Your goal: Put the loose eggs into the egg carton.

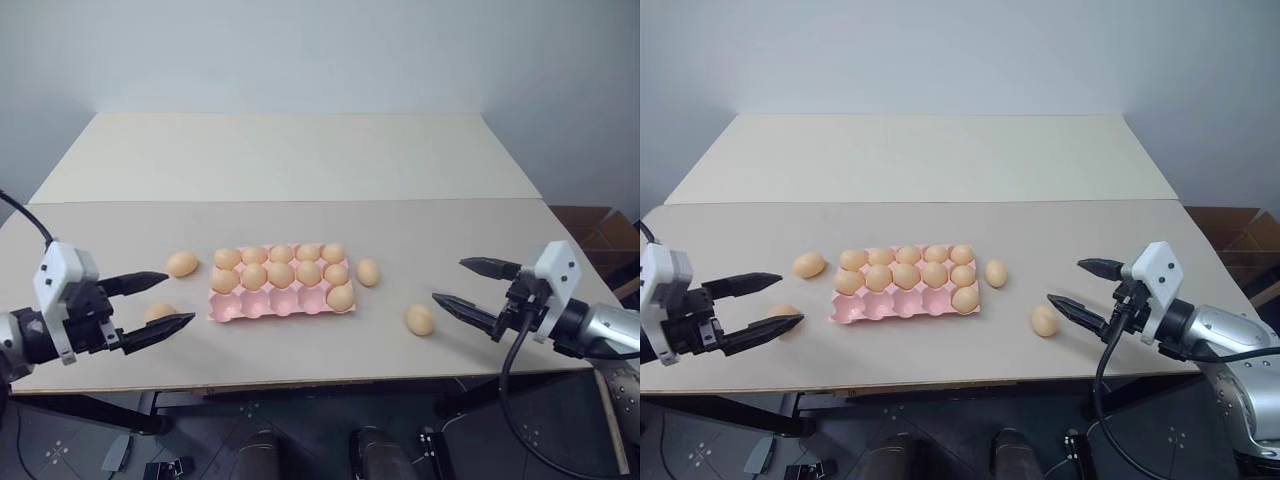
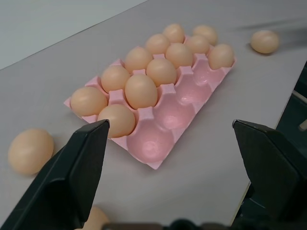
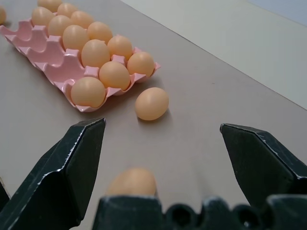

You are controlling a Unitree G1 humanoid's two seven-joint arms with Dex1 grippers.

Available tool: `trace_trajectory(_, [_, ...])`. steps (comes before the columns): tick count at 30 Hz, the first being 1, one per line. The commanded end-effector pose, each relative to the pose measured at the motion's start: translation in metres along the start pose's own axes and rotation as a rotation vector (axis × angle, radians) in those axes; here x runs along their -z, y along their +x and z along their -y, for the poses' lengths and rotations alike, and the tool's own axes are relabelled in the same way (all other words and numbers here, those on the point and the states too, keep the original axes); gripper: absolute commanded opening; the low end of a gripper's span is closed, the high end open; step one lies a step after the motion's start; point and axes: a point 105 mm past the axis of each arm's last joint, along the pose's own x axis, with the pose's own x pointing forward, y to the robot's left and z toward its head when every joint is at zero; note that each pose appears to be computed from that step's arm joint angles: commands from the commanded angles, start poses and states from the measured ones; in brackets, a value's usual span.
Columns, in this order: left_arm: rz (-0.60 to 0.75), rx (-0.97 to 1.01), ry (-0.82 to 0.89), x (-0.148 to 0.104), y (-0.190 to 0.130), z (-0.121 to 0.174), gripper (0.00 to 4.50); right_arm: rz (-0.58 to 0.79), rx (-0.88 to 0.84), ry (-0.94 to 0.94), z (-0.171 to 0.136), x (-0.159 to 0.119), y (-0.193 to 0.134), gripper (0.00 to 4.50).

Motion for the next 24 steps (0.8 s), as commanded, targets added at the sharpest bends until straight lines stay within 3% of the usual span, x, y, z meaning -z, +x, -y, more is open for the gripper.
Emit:
trace_trajectory(1, [0.037, -0.036, 0.023, -0.009, -0.004, 0.0, 4.48, 0.027, -0.006, -0.058, 0.001, -0.013, 0.001, 4.5])
trace_trajectory(10, [0.046, 0.061, 0.035, -0.017, 0.003, 0.01, 4.48, 0.0, 0.037, -0.059, 0.006, -0.013, -0.001, 4.5])
trace_trajectory(15, [0.061, 0.143, 0.059, -0.021, 0.007, 0.02, 4.48, -0.123, 0.018, -0.102, -0.004, -0.012, -0.008, 4.5])
trace_trajectory(24, [0.057, 0.196, 0.059, -0.018, 0.016, 0.019, 4.48, -0.321, 0.022, 0.021, -0.029, 0.034, 0.009, 4.5])
